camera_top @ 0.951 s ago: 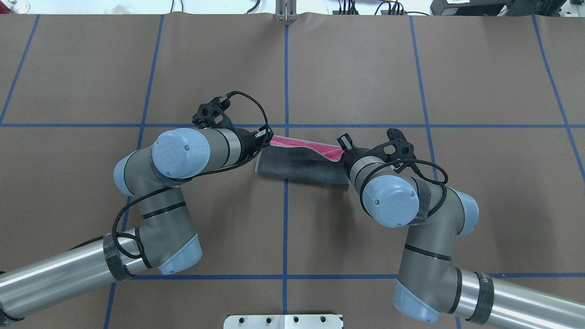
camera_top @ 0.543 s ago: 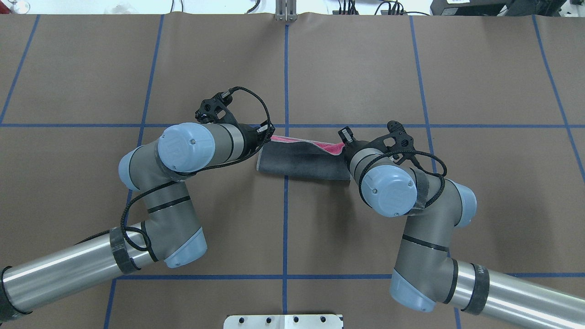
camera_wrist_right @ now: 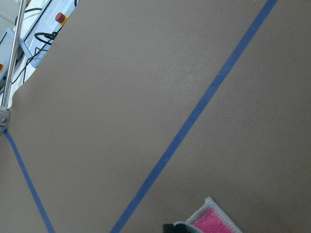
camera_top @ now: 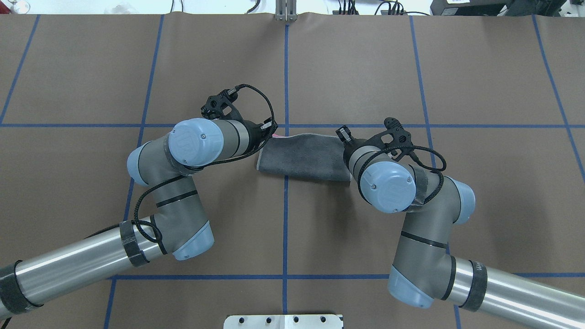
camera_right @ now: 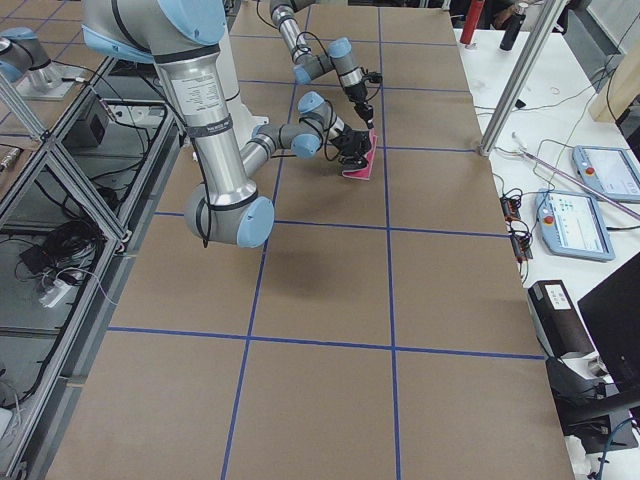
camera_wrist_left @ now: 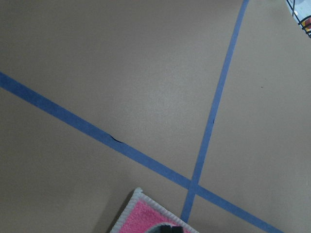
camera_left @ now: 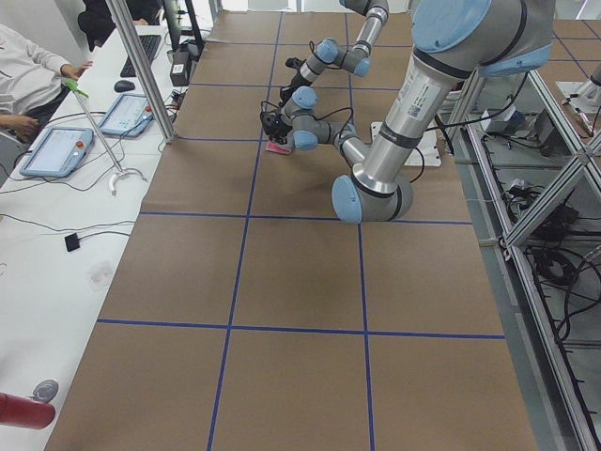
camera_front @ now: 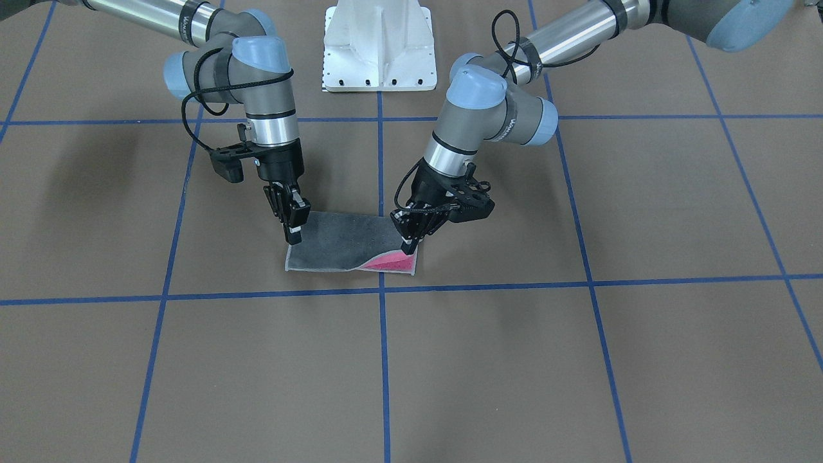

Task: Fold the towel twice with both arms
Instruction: 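Lift both corners and fold them over toward the far edge, then release the right gripper and raise it away while the left gripper holds the towel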

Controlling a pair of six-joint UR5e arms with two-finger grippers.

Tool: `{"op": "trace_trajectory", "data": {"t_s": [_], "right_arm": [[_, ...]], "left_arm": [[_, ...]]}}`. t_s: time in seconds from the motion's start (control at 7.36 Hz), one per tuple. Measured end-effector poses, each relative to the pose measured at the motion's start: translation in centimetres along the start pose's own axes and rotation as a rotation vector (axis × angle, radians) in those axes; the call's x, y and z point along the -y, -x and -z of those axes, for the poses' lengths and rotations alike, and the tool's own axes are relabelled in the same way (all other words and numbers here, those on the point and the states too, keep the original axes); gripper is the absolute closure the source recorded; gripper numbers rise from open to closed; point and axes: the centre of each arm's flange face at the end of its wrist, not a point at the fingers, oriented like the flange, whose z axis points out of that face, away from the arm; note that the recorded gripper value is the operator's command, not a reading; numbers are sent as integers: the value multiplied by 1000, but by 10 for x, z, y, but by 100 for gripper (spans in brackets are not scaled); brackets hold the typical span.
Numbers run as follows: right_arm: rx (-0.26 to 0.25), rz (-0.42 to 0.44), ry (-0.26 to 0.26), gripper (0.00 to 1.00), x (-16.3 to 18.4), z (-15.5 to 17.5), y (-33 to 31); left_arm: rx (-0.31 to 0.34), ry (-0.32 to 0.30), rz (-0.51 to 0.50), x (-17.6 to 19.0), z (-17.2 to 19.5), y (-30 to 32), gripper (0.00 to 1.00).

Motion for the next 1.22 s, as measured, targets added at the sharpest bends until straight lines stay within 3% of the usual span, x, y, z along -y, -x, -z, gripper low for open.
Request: {"op": "trace_trajectory", "data": {"t_s": [0.27, 0.54, 0.82, 1.22], "right_arm": [[-20, 28, 4, 0, 9, -5, 13], [-46, 100, 45, 0, 29, -3, 24], [-95, 277, 106, 0, 61, 13, 28], [-246, 627, 205, 0, 131, 46, 31]], "left_arm": [[1, -5, -34, 5, 0, -1, 0], [1, 23, -70, 12, 5, -1, 0], [2, 85, -133, 10, 9, 6, 0], [-2, 111, -90, -1, 10, 15, 1]]}}
